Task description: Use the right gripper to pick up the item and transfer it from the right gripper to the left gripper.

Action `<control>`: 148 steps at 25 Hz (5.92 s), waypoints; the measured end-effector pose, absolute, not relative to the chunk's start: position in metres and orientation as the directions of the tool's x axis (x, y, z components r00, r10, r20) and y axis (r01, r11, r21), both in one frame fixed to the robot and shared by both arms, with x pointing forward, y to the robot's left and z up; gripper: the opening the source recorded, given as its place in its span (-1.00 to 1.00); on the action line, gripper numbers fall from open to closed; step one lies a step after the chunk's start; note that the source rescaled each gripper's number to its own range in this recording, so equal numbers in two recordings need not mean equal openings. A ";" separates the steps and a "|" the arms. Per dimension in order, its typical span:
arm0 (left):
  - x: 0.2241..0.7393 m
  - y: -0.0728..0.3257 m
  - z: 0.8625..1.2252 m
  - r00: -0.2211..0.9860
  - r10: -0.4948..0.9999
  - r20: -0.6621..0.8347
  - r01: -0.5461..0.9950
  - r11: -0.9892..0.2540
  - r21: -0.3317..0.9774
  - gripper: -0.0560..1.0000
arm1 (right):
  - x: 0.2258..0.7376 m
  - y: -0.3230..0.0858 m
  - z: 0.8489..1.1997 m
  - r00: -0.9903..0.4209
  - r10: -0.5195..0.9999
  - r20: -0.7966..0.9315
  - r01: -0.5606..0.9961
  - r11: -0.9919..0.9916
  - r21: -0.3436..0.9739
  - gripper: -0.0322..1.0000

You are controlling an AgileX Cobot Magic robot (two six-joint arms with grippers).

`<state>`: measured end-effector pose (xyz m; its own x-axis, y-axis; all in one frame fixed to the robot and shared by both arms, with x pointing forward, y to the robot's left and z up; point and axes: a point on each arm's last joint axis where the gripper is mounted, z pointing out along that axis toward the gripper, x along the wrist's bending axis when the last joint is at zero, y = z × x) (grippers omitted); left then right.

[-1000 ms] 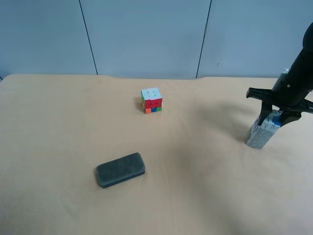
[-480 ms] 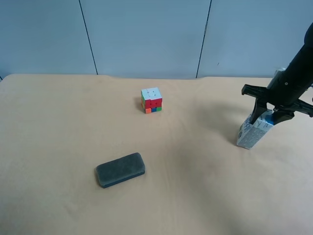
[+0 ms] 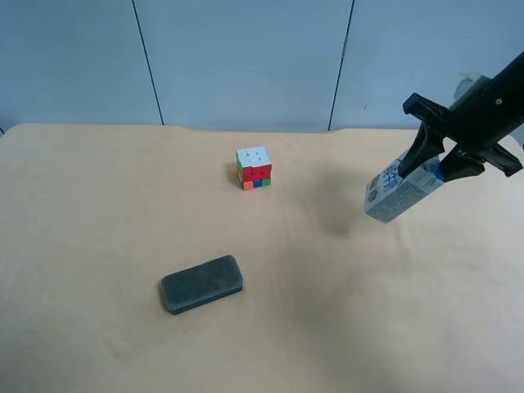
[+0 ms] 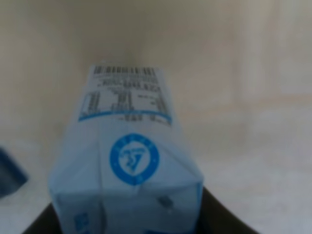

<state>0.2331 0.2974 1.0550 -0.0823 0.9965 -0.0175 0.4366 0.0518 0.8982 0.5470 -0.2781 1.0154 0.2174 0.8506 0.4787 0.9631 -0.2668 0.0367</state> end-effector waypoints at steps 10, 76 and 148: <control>0.233 0.297 1.055 -0.082 0.996 -0.017 0.437 0.052 0.898 0.98 | 0.547 -0.255 1.033 0.028 0.705 0.708 0.987 -0.133 0.094 -0.93; 0.452 0.241 1.000 0.385 0.431 -0.816 0.843 0.197 0.501 0.89 | 0.559 -0.149 0.998 -0.362 0.381 0.851 0.932 0.148 0.330 -0.93; 0.496 0.199 0.964 0.328 0.302 -0.895 0.919 0.115 0.376 -0.31 | 0.542 -0.105 1.007 -0.418 0.256 0.872 0.907 0.175 0.383 -0.93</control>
